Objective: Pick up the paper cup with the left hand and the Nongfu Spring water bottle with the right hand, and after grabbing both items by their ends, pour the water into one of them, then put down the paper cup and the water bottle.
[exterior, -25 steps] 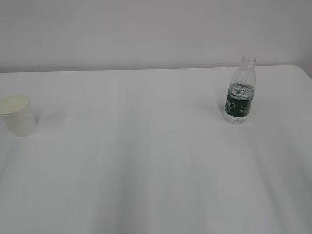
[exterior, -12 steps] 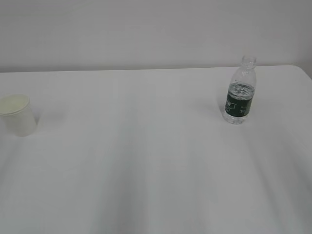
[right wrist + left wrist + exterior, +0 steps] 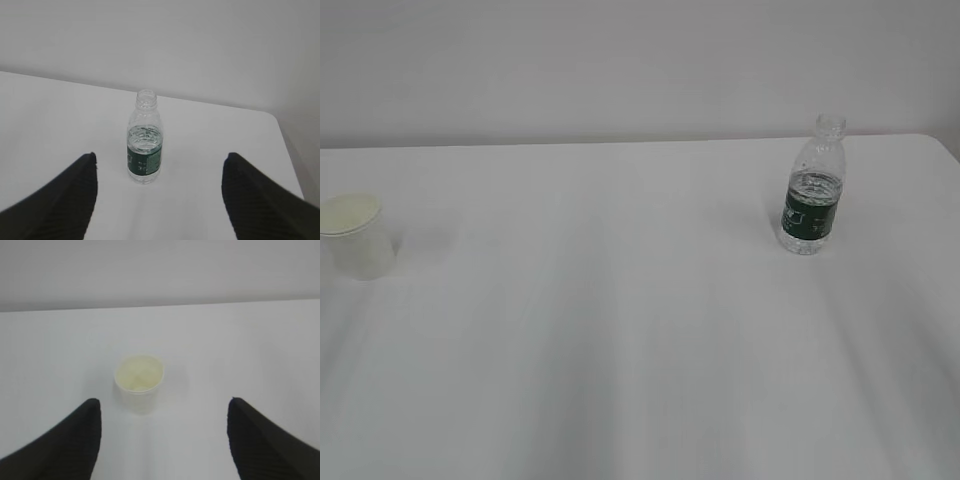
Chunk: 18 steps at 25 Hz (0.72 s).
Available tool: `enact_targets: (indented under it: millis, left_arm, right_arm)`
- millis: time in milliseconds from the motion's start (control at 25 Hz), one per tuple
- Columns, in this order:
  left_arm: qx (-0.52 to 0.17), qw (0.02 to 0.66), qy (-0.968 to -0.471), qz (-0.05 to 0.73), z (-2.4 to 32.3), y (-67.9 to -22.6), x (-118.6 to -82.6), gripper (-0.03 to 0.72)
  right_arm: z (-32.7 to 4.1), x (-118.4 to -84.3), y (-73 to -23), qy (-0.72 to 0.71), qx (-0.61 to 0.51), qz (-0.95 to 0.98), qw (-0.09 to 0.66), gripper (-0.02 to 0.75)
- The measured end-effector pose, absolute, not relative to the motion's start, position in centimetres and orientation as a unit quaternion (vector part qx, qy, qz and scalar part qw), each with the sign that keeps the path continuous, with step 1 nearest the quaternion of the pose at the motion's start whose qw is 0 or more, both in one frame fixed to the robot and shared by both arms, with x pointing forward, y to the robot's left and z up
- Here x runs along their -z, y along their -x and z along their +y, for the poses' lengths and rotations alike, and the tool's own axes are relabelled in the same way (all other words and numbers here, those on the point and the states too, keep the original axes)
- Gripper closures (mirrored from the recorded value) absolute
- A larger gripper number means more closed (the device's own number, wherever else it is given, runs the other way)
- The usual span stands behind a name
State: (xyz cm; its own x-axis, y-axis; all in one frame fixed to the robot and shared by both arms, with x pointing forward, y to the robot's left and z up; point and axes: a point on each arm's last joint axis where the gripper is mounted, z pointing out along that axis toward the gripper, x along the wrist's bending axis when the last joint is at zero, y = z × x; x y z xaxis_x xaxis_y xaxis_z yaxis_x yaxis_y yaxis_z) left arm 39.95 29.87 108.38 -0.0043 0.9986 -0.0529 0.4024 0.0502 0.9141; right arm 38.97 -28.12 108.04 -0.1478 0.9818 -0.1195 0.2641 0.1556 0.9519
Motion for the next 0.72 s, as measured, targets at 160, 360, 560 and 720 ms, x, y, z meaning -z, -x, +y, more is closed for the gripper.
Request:
enact_targets:
  millis: [160, 360, 560, 720]
  left_arm:
    - [-0.362, 0.391, -0.587, 0.610, 29.9, -41.2, -107.6, 0.128]
    - [-0.364, 0.392, -0.585, 0.609, 29.8, -42.4, -107.1, 0.130]
    - [-0.368, 0.397, -0.582, 0.606, 29.8, -42.9, -107.0, 0.130]
    - [-0.370, 0.399, -0.581, 0.605, 29.8, -43.3, -106.9, 0.130]
  right_arm:
    - [-28.0, -107.8, -39.7, -0.494, -0.422, 0.629, 0.426, 0.148]
    - [-27.9, -107.4, -40.8, -0.492, -0.425, 0.627, 0.430, 0.148]
    - [-27.8, -106.4, -42.0, -0.487, -0.428, 0.626, 0.435, 0.148]
    - [-27.7, -106.0, -42.6, -0.485, -0.426, 0.627, 0.435, 0.148]
